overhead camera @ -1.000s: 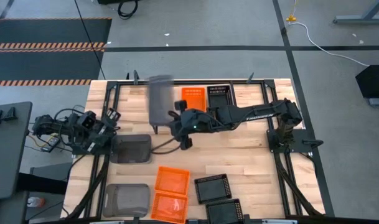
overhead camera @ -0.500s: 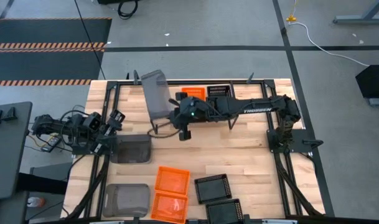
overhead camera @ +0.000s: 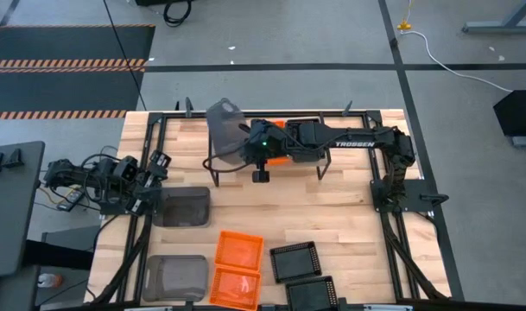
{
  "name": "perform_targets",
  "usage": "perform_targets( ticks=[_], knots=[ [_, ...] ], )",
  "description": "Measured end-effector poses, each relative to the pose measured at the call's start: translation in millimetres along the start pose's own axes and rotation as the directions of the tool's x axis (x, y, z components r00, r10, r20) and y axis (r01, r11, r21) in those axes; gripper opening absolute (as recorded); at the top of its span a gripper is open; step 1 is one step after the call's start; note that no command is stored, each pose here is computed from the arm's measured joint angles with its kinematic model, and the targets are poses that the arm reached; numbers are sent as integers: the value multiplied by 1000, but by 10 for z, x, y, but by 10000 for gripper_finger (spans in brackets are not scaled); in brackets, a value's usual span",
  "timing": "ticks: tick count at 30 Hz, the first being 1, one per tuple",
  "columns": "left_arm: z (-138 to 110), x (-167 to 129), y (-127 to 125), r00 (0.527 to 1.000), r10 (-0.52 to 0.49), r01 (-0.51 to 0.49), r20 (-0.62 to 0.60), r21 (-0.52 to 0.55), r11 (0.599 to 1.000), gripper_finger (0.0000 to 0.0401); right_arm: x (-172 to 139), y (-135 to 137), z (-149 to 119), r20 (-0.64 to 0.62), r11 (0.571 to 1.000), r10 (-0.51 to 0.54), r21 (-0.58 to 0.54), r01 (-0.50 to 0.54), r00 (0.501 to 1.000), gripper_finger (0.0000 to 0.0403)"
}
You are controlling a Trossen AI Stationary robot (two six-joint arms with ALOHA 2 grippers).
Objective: Stack baskets on shelf by color
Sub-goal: Put the top right black transparent bin on the shelf
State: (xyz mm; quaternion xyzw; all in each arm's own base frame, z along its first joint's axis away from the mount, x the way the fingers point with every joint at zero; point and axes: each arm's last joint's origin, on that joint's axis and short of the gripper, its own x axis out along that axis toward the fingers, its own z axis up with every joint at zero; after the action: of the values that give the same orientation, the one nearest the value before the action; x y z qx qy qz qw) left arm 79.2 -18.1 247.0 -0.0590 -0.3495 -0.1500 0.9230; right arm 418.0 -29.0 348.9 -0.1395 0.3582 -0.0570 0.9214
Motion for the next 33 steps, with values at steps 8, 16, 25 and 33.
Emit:
perform_targets(
  ticks=[8,16,25,33],
  knots=[
    [1,0,4,1000,12,-12,1,0,1000,172,-1,8,13,11,1000,-1,8,1,1000,76],
    [1,0,4,1000,12,-12,2,1,1000,172,-22,115,69,46,998,12,-69,-9,999,109],
    [1,0,8,1000,26,-26,3,1,1000,172,-16,38,-87,-124,951,-112,-302,70,986,113],
    [2,0,8,1000,26,-26,3,1,1000,172,4,-67,-172,-181,970,-104,-237,59,978,141]
  ],
)
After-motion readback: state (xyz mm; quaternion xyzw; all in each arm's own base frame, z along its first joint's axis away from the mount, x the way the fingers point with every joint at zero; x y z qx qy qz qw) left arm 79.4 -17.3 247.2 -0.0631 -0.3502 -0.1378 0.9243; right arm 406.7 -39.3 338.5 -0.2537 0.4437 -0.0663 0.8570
